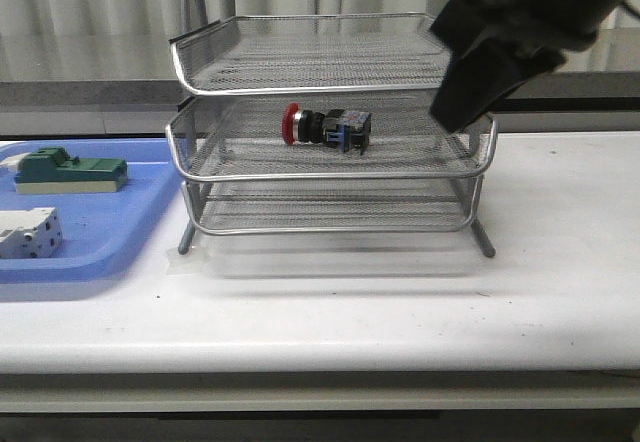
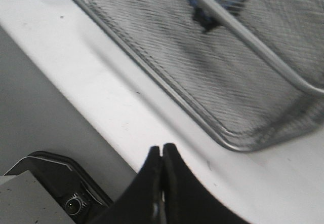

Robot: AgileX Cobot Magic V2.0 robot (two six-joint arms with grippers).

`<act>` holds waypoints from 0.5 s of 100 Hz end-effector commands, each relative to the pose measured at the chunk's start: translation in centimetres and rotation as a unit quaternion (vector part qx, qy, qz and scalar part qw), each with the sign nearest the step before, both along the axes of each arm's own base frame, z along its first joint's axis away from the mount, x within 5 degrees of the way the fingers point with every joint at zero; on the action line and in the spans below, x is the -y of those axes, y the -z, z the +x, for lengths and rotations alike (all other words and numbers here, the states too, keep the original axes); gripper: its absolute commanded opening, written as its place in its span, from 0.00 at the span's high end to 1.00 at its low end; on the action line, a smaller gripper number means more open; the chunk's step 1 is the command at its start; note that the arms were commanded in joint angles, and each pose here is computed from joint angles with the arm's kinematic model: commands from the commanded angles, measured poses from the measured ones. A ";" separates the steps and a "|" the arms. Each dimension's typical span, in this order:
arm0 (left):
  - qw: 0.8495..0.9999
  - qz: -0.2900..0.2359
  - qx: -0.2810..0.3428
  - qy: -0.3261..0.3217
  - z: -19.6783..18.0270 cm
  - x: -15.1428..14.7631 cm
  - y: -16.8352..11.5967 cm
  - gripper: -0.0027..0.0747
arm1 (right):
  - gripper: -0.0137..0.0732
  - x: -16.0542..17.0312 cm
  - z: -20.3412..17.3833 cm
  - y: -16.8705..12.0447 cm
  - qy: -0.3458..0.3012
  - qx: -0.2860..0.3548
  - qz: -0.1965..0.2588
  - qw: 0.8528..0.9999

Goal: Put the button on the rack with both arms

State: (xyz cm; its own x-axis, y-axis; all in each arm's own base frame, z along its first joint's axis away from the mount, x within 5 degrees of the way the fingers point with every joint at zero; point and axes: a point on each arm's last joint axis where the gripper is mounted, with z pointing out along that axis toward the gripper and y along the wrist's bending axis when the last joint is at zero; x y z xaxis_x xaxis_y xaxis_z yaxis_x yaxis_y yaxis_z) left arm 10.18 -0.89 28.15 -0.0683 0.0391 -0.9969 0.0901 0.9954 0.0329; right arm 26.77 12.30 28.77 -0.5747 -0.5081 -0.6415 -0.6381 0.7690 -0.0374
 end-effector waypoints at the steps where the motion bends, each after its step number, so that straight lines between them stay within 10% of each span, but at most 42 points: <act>1: 0.998 -0.013 0.052 -0.012 0.1 -0.2 -1.6 0.99 | 0.91 2.2 -0.9 -3.6 0.056 0.053 0.010 0.997; 50: 0.998 -0.013 0.052 -0.012 0.1 -0.2 -1.6 0.99 | 0.91 10.8 -9.1 -8.5 0.227 0.164 0.030 0.960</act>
